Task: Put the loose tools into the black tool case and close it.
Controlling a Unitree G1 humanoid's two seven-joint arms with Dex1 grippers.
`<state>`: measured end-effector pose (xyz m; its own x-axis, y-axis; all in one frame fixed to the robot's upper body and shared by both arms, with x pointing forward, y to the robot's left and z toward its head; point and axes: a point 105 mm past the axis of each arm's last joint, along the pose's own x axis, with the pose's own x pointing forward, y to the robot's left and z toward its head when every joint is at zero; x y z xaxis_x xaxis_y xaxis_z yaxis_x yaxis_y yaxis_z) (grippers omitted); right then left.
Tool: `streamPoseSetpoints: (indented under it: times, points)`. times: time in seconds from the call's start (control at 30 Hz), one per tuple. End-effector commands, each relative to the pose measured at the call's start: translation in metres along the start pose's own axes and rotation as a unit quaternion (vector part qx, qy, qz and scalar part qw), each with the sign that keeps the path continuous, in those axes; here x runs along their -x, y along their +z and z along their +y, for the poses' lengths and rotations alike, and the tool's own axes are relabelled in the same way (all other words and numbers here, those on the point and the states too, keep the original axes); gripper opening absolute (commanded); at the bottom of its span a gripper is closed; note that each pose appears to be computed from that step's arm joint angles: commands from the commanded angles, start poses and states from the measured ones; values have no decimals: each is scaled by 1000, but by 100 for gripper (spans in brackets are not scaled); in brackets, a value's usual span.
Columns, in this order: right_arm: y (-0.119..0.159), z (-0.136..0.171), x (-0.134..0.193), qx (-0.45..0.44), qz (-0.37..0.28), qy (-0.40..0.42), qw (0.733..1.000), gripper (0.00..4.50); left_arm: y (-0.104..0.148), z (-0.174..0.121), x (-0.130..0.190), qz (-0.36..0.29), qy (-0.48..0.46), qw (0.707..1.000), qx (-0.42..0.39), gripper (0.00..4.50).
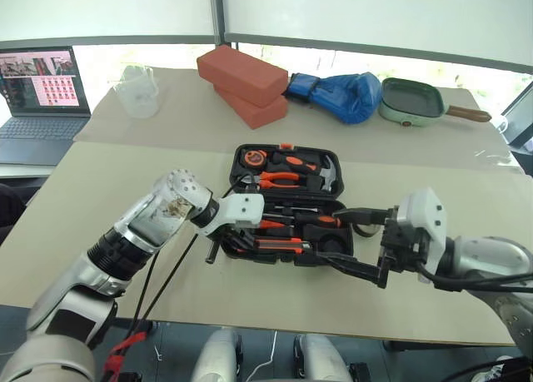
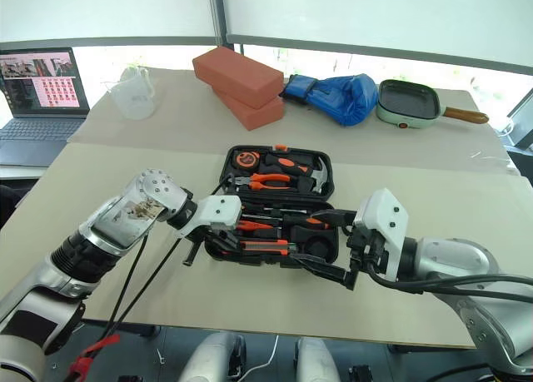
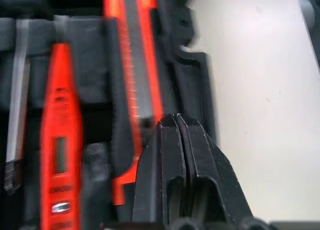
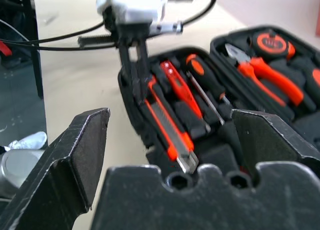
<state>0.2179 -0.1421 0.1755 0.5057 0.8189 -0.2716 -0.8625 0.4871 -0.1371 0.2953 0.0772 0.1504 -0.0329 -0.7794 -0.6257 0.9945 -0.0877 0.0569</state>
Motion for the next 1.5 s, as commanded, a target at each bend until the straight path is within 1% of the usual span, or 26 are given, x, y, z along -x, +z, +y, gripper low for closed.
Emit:
streamPoseSetpoints:
  times: [0.03,0.07,0.1,0.13,0.17,0.23,0.27,0.33,0.37,0.4,0.5,0.63,0.7,0.8,0.93,1.07,1.17,1.2,1.23,1.3,1.37,1.4,1.5]
  points:
    - [-5,-9,30,-4,14,-66,998,450,33,6,44,-118,42,992,4,98]
    - [-10,-10,40,-19,20,-82,996,450,37,7,51,-138,52,989,10,138]
    - [-19,-11,55,-36,34,-107,993,450,43,10,60,-170,67,983,22,166]
    - [-29,-11,73,-55,53,-135,988,450,50,8,70,-202,68,976,35,210]
    - [-37,-10,89,-69,70,-156,983,450,55,5,77,-226,67,971,40,242]
    - [-45,-8,113,-85,93,-178,976,450,62,-3,83,-251,59,965,44,305]
    - [-48,-9,125,-90,104,-189,972,450,64,-8,85,-258,55,964,42,344]
    - [-49,-10,141,-95,116,-198,969,450,65,-16,86,-260,51,964,38,414]
    - [-48,-11,145,-96,118,-198,968,450,65,-19,86,-257,51,964,37,438]
    - [-46,-14,147,-95,121,-192,969,450,64,-24,84,-250,51,966,30,448]
    - [-44,-19,146,-81,140,-156,974,450,61,-33,80,-236,56,970,15,448]
    - [-46,-49,115,-7,167,-101,981,450,58,-34,74,-216,90,972,-17,448]
    - [-49,-61,97,12,170,-81,982,450,53,-31,72,-201,105,974,-28,448]
    - [-52,-79,67,36,165,-60,984,450,54,-31,71,-201,107,973,-29,448]
    - [-57,-96,31,64,163,-33,984,450,53,-32,69,-199,109,973,-28,448]
    - [-69,-101,12,78,176,-3,981,450,50,-29,70,-194,127,972,-27,448]
    - [-80,-104,2,79,190,9,979,374,51,-25,73,-198,142,970,-22,450]
    - [-84,-105,-1,81,195,10,977,338,52,-24,73,-200,144,969,-22,450]
    - [-87,-107,-4,78,198,7,977,315,52,-24,73,-201,145,969,-22,450]
    - [-92,-111,-9,79,201,-2,976,237,52,-24,72,-199,145,969,-24,450]
    - [-92,-113,-11,82,199,-4,977,169,52,-24,71,-198,145,969,-26,450]
    - [-91,-112,-12,82,194,-3,978,143,51,-24,71,-197,145,969,-26,450]
    - [-83,-107,-10,79,181,7,980,31,52,-24,69,-196,144,970,-30,450]
